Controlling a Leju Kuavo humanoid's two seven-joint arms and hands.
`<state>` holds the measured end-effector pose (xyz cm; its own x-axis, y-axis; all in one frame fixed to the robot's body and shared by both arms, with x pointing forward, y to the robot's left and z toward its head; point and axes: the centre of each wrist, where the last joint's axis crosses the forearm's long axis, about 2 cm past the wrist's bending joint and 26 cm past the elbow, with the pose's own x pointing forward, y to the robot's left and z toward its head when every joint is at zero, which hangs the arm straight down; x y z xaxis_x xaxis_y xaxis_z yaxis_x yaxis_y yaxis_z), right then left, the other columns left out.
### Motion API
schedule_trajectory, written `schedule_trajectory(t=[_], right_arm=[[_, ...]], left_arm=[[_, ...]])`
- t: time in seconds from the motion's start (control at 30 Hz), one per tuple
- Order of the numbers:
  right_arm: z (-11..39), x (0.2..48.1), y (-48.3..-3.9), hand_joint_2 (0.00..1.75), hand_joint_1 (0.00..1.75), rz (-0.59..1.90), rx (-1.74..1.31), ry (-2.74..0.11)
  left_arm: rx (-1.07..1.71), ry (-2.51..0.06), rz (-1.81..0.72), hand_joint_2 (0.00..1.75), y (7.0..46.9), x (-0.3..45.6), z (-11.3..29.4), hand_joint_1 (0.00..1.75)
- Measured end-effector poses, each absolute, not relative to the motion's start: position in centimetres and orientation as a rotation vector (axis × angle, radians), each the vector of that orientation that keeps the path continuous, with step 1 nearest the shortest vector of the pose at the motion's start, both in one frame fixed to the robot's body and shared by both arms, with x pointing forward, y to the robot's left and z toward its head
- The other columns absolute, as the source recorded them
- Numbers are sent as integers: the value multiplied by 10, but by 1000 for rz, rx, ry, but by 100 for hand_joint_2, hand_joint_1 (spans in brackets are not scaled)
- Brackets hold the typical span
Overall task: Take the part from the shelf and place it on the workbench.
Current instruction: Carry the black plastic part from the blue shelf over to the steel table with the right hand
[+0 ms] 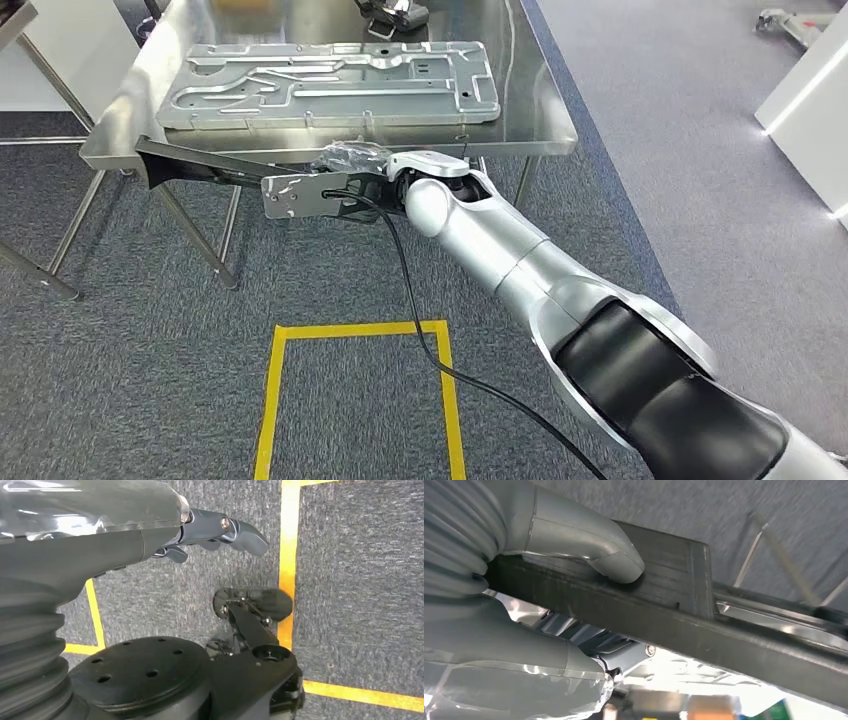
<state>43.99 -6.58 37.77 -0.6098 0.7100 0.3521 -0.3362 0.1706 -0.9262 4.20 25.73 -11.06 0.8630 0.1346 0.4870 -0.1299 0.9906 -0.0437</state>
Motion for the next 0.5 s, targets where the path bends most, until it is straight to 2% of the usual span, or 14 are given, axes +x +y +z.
schedule_trajectory(t=[0.2, 0.33, 0.5], right_arm=[[407, 452, -109, 175, 175, 1475, -574, -1776], [412, 457, -134, 175, 175, 1519, -626, -1793], [414, 459, -143, 175, 175, 1587, -622, -1775]], left_arm=[[-13, -522, 131, 175, 256, 40, -111, 0], [-20, -528, 126, 175, 256, 39, -111, 0], [-34, -538, 122, 175, 253, 42, -110, 0]])
